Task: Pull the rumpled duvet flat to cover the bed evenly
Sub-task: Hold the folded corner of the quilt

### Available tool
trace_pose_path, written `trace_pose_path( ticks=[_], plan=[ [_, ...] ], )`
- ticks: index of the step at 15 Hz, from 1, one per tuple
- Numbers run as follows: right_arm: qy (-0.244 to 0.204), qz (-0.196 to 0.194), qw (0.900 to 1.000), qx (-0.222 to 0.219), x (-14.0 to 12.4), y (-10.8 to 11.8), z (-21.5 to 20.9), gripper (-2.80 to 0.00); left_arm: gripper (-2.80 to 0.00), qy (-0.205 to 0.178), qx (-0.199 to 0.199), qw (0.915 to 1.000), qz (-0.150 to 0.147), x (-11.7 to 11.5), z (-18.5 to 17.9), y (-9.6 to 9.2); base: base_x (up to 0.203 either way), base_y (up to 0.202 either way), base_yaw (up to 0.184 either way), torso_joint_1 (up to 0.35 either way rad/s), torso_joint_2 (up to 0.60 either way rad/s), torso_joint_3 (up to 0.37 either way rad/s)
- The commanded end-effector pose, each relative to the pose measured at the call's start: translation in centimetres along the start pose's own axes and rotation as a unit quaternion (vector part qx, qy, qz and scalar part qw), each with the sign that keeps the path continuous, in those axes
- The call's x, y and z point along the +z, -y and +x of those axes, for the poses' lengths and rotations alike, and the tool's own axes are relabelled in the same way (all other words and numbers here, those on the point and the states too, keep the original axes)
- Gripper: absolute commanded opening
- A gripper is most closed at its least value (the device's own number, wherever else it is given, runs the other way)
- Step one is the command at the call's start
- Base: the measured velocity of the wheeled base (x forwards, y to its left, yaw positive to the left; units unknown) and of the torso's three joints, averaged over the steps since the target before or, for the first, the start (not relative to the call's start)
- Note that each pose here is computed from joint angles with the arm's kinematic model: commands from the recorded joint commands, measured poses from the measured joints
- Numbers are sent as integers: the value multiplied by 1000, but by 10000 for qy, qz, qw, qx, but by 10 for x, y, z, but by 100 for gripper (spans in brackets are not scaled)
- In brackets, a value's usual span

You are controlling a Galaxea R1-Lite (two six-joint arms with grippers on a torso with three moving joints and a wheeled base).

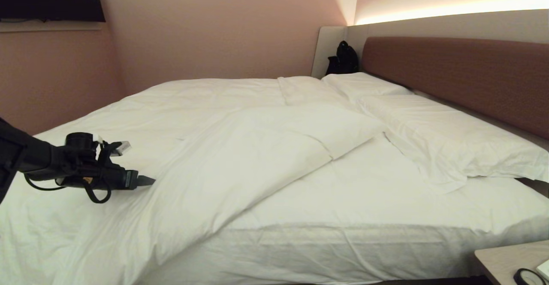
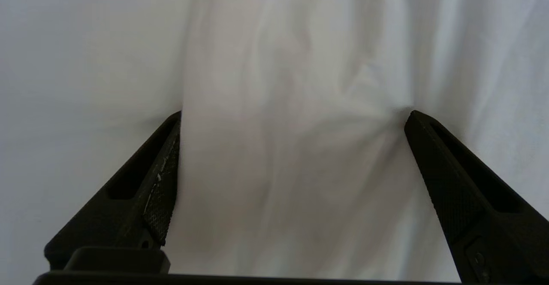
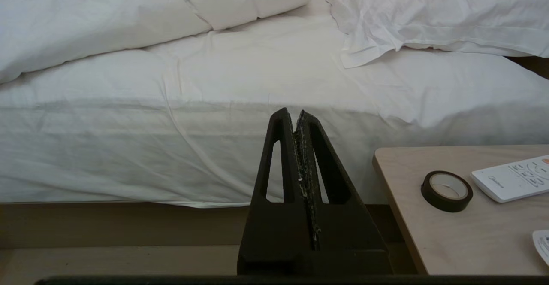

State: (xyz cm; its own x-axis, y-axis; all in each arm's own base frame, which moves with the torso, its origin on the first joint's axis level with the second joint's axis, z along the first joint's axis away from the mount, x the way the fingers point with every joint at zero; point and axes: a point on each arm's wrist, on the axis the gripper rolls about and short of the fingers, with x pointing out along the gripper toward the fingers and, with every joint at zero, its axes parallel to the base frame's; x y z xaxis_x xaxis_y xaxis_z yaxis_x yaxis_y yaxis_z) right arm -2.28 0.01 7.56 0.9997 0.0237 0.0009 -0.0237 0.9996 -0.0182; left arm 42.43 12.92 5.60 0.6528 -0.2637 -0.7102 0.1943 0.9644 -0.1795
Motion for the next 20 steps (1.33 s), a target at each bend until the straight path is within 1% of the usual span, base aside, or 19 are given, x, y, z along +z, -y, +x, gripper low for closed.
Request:
trace_pose_path(
  ticks=[1, 3, 6, 7, 9, 10, 11, 12, 13, 14, 20],
  plan=[
    [-4, -1, 10000, 4, 0, 0, 0, -280, 0, -126, -141, 9998, 43, 0, 3, 12, 0, 0, 0, 0, 0, 0],
    [-4, -1, 10000, 4, 0, 0, 0, -280, 0, -191, -236, 9995, 52, -1, 8, 16, 0, 0, 0, 0, 0, 0],
    [-4, -1, 10000, 4, 0, 0, 0, -280, 0, -192, -565, 9982, 57, 3, 6, 30, 0, 0, 0, 0, 0, 0],
    [-4, -1, 10000, 4, 0, 0, 0, -280, 0, -197, -596, 9980, 52, 4, 6, 32, 0, 0, 0, 0, 0, 0],
    [-4, -1, 10000, 4, 0, 0, 0, -280, 0, -339, -973, 9947, -12, 5, 1, 44, 0, 0, 0, 0, 0, 0],
    [-4, -1, 10000, 4, 0, 0, 0, -280, 0, -389, -1071, 9935, -32, 6, 0, 46, 0, 0, 0, 0, 0, 0],
    [-4, -1, 10000, 4, 0, 0, 0, -280, 0, -389, -1071, 9935, -32, 6, 0, 46, 0, 0, 0, 0, 0, 0],
    [-4, -1, 10000, 4, 0, 0, 0, -280, 0, -453, -1238, 9913, -59, 6, -2, 51, 0, 0, 0, 0, 0, 0],
    [-4, -1, 10000, 4, 0, 0, 0, -280, 0, -451, -1306, 9904, -57, 7, -3, 54, 0, 0, 0, 0, 0, 0],
    [-4, -1, 10000, 4, 0, 0, 0, -280, 0, -436, -1356, 9898, -53, 8, -4, 55, 0, 0, 0, 0, 0, 0],
    [-4, -1, 10000, 12, 0, 0, 0, -280, 0, -434, -1345, 9900, -42, 8, -4, 55, 0, 0, 0, 0, 0, 0]
  ],
)
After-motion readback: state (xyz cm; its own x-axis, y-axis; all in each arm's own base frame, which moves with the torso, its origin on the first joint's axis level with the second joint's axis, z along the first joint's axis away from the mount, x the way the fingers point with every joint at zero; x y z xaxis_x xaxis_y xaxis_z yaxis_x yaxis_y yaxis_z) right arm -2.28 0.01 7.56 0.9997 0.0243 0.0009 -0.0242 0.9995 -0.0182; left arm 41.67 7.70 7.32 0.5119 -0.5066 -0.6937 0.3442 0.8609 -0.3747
